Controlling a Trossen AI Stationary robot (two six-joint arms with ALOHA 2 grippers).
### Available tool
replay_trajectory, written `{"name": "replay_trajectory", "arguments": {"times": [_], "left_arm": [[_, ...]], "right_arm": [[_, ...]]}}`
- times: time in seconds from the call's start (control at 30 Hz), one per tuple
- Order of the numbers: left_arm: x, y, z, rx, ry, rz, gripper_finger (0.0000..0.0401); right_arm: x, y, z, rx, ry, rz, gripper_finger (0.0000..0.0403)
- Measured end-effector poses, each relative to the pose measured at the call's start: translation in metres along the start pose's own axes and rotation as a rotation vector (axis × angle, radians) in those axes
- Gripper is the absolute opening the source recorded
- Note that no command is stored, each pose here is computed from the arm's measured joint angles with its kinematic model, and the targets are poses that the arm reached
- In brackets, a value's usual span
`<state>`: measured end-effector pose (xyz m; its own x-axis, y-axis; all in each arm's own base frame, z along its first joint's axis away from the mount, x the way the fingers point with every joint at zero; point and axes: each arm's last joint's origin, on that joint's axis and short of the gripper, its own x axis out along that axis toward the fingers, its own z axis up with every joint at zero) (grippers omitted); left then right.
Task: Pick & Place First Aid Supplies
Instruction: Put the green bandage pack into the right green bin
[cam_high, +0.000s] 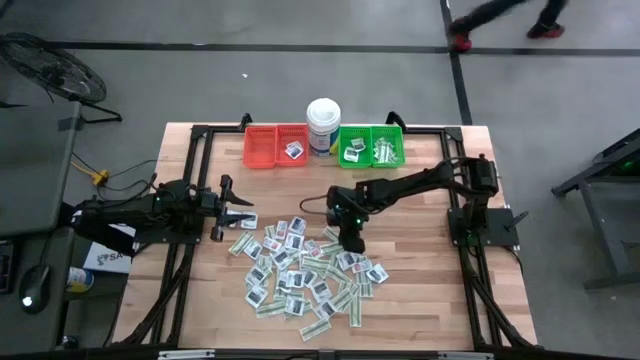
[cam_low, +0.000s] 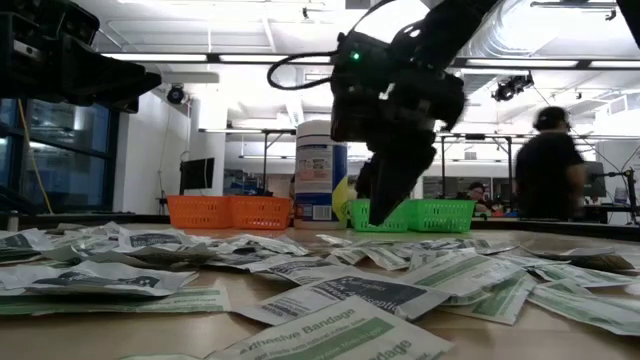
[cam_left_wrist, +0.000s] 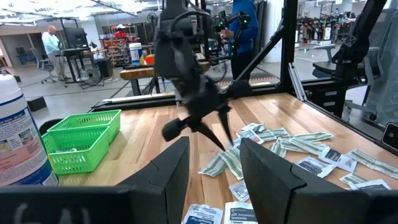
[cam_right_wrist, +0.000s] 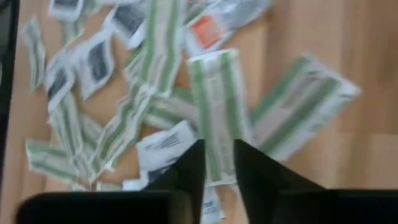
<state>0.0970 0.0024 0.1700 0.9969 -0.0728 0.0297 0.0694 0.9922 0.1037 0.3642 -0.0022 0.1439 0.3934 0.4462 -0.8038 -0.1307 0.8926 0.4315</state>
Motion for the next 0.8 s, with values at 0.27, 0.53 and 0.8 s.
{"name": "replay_trajectory", "arguments": {"times": [0.27,0.53,0.8], "left_arm": [[0.000,0.000,0.000,0.000,0.000,0.000,0.0140],[0.000,0.000,0.000,0.000,0.000,0.000,0.0140],[0.000,0.000,0.000,0.000,0.001,0.000,0.0140]], "right_arm": [[0.010,0.013,-0.001,-0.315,0.048,-0.275,0.0183],[0.016,0.029,0.005,-0.393,-0.014,-0.248,0.0187],[0.028,0.029,0.026,-0.375,-0.045,-0.246,0.0184]]}}
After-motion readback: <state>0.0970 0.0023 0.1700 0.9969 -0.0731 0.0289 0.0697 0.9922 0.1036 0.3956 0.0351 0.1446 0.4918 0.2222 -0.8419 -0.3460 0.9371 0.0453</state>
